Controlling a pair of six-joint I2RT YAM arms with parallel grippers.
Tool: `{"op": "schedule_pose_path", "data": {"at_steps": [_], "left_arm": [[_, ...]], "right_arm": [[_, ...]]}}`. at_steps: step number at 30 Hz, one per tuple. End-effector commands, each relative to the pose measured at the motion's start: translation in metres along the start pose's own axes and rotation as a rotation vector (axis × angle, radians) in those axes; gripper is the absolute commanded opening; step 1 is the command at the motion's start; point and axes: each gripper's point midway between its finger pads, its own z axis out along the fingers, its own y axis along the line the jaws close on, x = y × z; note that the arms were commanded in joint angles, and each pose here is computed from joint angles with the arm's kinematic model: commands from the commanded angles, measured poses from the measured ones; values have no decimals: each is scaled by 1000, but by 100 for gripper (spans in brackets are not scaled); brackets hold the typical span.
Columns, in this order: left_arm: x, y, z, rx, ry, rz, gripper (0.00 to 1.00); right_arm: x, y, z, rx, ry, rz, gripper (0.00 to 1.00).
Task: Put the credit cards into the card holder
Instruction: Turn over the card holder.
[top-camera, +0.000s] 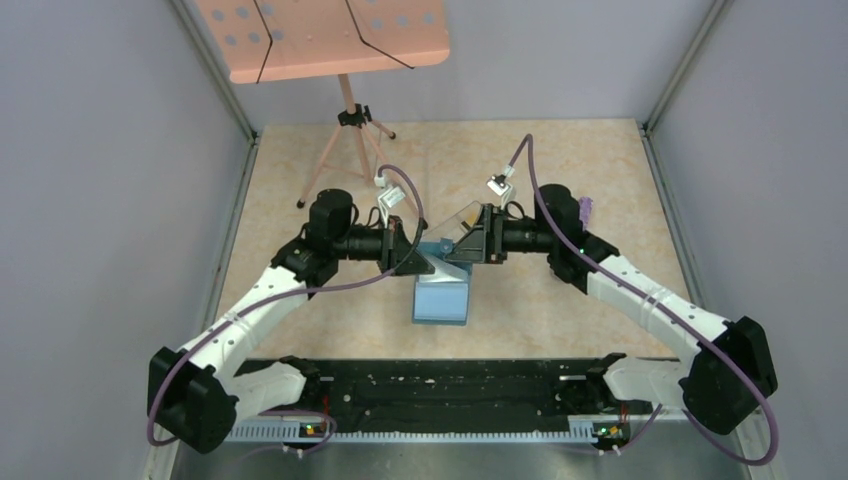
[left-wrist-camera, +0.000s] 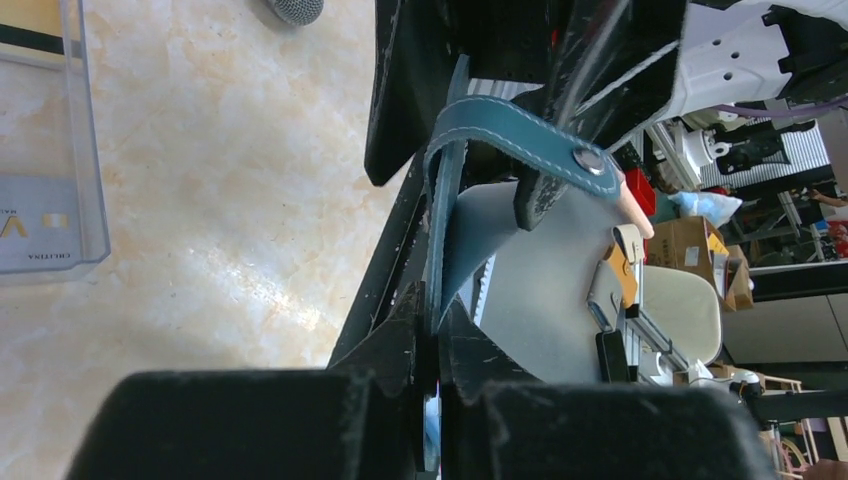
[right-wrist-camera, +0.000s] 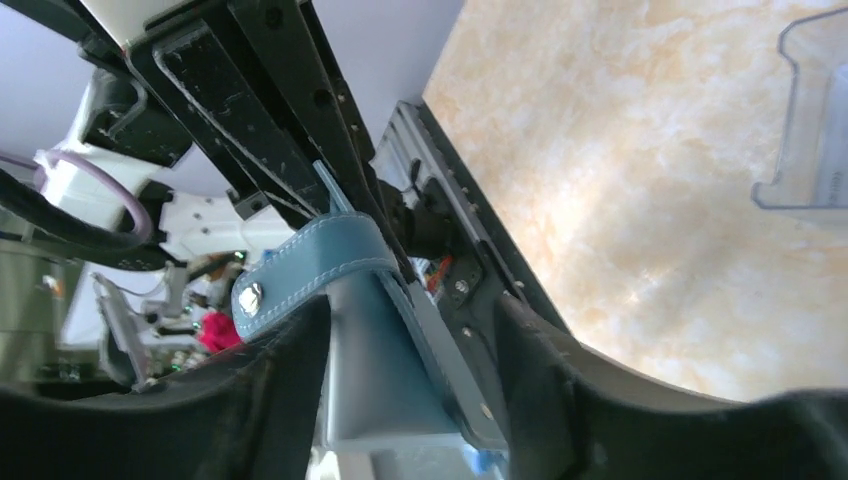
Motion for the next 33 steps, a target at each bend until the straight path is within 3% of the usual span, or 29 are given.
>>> {"op": "schedule_pose_path", "data": {"at_steps": [1, 5, 14, 19, 25, 28, 29, 33], "left_arm": [[-15, -11, -7, 1, -17, 71, 0], [-7, -16, -9, 28, 63, 68, 0], [10, -30, -10, 154, 184, 14, 0], [10, -28, -10, 149, 188, 6, 0], [10, -22, -8, 116, 188, -16, 0], [10, -18, -7, 93, 183, -15, 0], [9, -16, -7, 80, 180, -14, 3], [7, 6, -6, -57, 163, -27, 33]], "right_arm": [[-23, 15, -9, 32, -62, -122, 70], [-20, 17, -13, 37, -39, -162, 84], [8, 21, 1, -31, 177, -187, 83], [25, 20, 13, -62, 258, -169, 56], [42, 18, 23, -74, 342, -161, 40], [44, 16, 24, -72, 349, -159, 13], [43, 15, 24, -65, 344, -161, 1], [38, 1, 22, 3, 298, -151, 0]]}}
